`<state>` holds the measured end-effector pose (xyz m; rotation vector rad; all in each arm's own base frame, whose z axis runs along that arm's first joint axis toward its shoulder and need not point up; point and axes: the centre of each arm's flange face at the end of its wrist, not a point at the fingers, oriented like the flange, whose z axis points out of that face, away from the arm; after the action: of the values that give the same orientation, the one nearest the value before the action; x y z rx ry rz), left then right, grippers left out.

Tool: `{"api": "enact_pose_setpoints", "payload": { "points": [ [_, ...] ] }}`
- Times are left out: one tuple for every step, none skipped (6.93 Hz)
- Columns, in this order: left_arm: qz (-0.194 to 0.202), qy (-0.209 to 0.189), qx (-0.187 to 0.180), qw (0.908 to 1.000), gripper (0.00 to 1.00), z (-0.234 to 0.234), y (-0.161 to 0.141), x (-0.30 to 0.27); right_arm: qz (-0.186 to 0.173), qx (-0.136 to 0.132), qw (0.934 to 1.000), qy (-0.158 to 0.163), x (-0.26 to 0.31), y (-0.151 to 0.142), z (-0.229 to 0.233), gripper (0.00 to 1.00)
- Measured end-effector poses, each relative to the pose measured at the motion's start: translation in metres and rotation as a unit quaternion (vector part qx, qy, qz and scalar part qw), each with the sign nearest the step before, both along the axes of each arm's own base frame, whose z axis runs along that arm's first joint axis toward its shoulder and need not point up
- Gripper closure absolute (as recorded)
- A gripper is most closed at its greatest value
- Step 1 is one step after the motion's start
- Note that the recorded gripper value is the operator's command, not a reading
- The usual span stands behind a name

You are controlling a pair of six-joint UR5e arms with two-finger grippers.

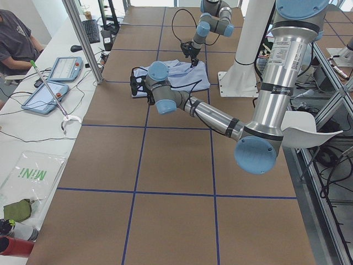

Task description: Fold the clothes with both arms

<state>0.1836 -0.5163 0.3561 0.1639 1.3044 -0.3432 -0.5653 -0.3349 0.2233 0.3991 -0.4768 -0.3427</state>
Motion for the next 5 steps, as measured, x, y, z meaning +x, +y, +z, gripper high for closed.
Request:
{"api": "enact_pose_setpoints", "payload": {
  "points": [
    [0.000,0.001,0.001,1.0000,0.15,0.001,0.000,-0.006,0.000,0.007,1.0000,0.006,-0.017,-0.021,0.001,0.00],
    [0.001,0.001,0.002,1.0000,0.15,0.001,0.000,-0.008,-0.003,0.013,0.9998,0.017,-0.026,-0.037,0.009,0.00],
    [0.001,0.001,0.002,1.0000,0.15,0.001,0.000,-0.008,-0.008,0.018,0.9995,0.026,-0.027,-0.048,0.015,0.00],
    [0.001,0.001,0.002,1.0000,0.15,0.001,0.000,-0.009,-0.011,0.018,0.9993,0.031,-0.024,-0.054,0.023,0.00],
    [0.000,0.001,0.002,1.0000,0.15,0.001,0.000,-0.009,-0.015,0.019,0.9989,0.040,-0.015,-0.061,0.036,0.00]
  ]
}}
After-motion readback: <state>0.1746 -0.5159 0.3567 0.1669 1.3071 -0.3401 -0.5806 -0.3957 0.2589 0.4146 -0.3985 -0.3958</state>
